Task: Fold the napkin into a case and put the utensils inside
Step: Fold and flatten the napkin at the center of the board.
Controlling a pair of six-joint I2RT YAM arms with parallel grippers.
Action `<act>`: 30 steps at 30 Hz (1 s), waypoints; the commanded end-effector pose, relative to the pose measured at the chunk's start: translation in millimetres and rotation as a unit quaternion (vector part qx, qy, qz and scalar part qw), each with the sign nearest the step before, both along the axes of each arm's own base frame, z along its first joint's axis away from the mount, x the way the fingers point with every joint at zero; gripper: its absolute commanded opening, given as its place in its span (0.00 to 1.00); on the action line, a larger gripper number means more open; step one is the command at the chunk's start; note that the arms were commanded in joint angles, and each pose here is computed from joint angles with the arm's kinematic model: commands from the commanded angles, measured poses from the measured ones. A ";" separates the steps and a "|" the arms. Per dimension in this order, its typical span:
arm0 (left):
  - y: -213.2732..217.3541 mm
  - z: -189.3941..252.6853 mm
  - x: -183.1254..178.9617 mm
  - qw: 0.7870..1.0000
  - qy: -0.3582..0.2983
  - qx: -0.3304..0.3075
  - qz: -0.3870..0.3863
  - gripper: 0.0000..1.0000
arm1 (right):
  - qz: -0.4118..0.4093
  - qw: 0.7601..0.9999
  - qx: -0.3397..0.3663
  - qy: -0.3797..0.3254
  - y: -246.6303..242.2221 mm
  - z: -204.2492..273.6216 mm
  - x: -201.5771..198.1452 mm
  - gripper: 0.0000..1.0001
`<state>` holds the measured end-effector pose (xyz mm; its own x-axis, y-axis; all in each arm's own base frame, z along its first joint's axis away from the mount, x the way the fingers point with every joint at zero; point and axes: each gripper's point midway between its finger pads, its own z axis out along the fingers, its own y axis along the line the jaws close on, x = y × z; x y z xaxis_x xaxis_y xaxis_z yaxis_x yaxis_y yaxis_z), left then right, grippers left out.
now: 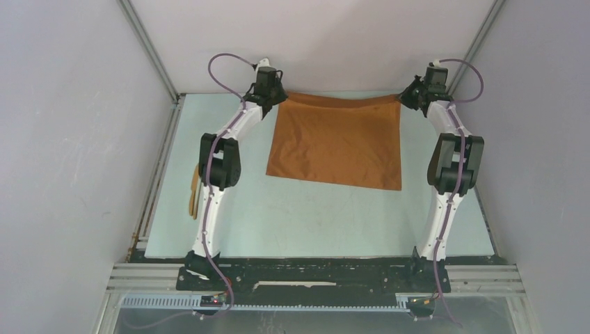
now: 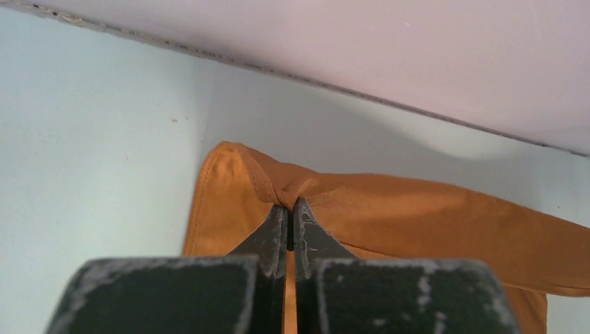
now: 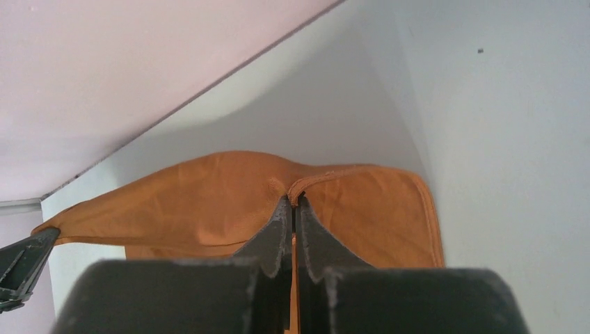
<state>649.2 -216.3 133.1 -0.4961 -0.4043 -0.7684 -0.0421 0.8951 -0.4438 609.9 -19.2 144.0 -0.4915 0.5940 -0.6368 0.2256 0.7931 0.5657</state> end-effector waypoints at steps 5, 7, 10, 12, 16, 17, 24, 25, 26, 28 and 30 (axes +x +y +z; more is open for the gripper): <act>13.2 25.5 12.2 0.999 -0.033 -0.029 -0.013 0.00 | 0.016 0.999 -0.004 0.039 -3.3 4.6 -8.2 0.00; 18.8 15.4 -10.7 0.999 0.006 -0.030 -0.006 0.00 | 0.014 0.997 0.011 0.080 2.4 -4.9 -33.6 0.00; 31.7 -6.5 -57.0 0.993 0.109 -0.046 0.031 0.00 | 0.007 0.992 0.030 0.126 9.1 -25.9 -77.3 0.00; 22.4 -22.1 -89.7 0.981 0.173 -0.083 0.015 0.00 | 0.009 0.990 0.044 0.136 16.5 -31.0 -99.8 0.00; 16.7 -46.5 -140.4 0.964 0.240 -0.113 0.014 0.00 | 0.015 0.985 0.034 0.167 30.7 -42.9 -141.4 0.00; 18.6 -48.6 -150.1 0.964 0.244 -0.109 0.015 0.00 | 0.017 0.985 0.029 0.172 32.8 -45.1 -149.4 0.00; 25.4 -77.1 -206.9 0.957 0.278 -0.079 -0.005 0.00 | 0.013 0.977 0.006 0.214 32.7 -71.9 -200.2 0.00; 27.6 -80.3 -212.8 0.957 0.280 -0.073 -0.005 0.00 | 0.011 0.977 0.003 0.215 31.6 -74.0 -205.6 0.00; 30.6 -84.2 -218.8 0.956 0.284 -0.068 -0.004 0.00 | 0.011 0.976 0.002 0.217 31.5 -76.9 -211.4 0.00; 34.4 -90.4 -228.6 0.955 0.291 -0.063 -0.002 0.00 | 0.008 0.975 0.003 0.222 30.8 -82.9 -220.2 0.00; 35.4 -92.7 -235.5 0.954 0.294 -0.059 -0.004 0.00 | 0.009 0.973 0.005 0.232 32.1 -91.6 -228.3 0.00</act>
